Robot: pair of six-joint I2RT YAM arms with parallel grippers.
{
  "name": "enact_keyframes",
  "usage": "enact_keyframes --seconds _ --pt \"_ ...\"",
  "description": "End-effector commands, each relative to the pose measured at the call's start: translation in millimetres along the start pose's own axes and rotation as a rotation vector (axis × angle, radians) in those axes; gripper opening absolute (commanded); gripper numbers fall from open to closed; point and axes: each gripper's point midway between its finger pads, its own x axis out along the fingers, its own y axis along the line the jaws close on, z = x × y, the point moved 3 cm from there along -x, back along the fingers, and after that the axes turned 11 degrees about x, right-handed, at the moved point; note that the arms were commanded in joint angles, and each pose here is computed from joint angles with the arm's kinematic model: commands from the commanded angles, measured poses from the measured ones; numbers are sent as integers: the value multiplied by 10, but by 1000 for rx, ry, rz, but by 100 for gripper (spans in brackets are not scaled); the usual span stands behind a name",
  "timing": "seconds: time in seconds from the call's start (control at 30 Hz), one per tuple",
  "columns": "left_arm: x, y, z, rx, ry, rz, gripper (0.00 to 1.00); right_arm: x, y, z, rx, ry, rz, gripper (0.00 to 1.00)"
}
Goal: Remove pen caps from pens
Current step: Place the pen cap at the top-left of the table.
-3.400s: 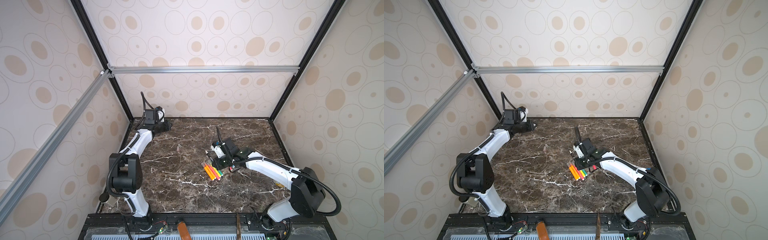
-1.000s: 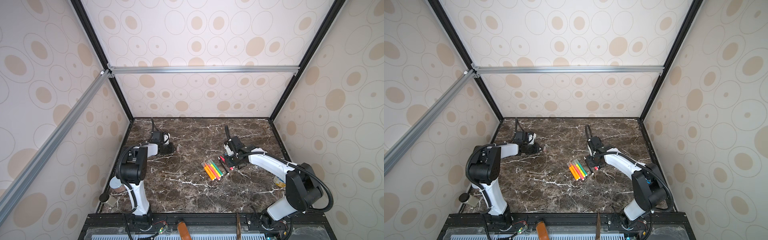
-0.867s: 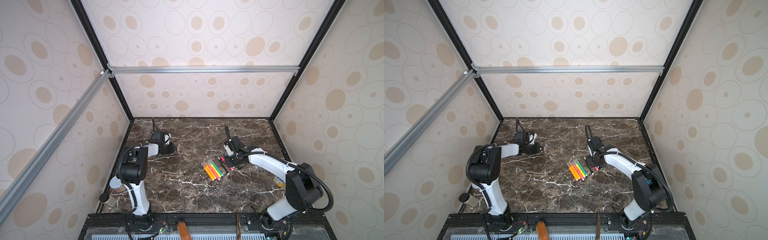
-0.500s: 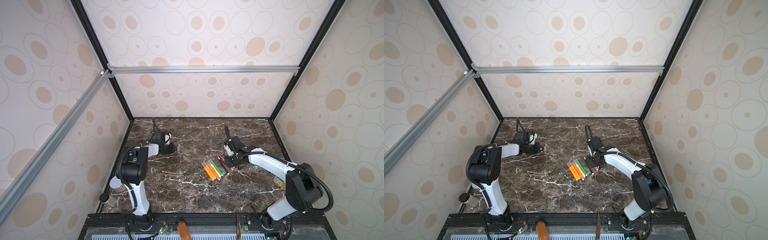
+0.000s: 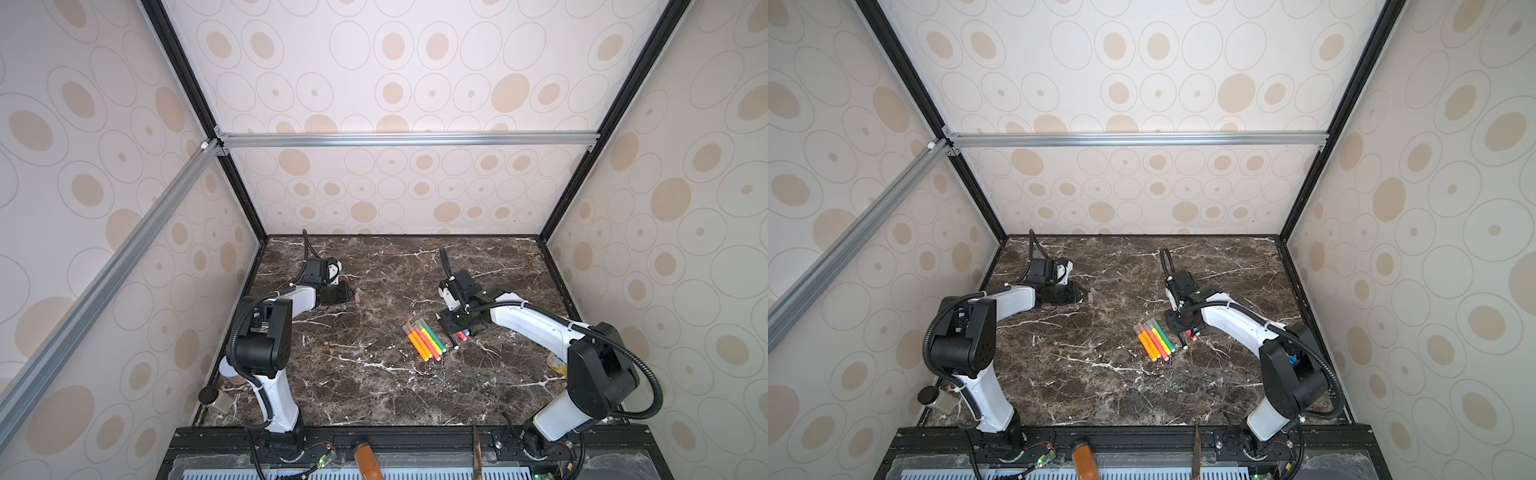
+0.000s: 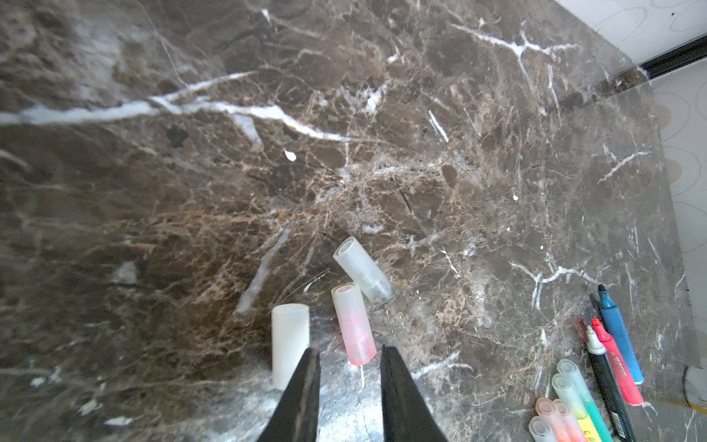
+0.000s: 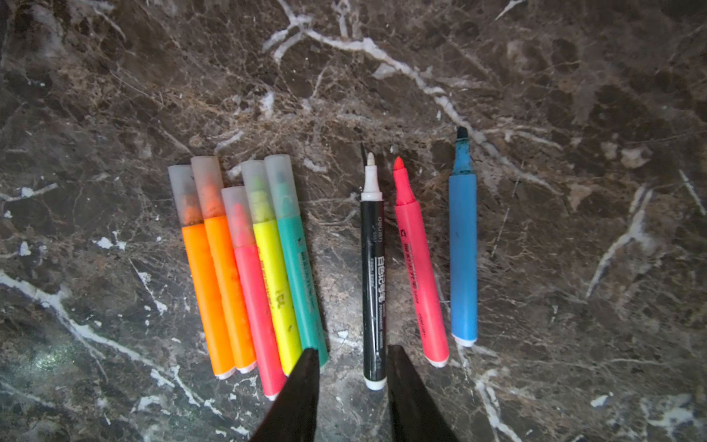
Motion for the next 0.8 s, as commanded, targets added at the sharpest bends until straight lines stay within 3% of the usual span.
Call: enact_keyframes --seconds 0.0,0.4,0.77 --pt "-199 -157 279 33 -64 -25 29 39 176 -73 -35 46 20 33" --pt "-953 -470 785 103 -219 -4 35 257 736 -229 -130 112 57 33" --pt "-1062 -272 718 72 -241 98 37 420 789 -347 -143 158 29 33"
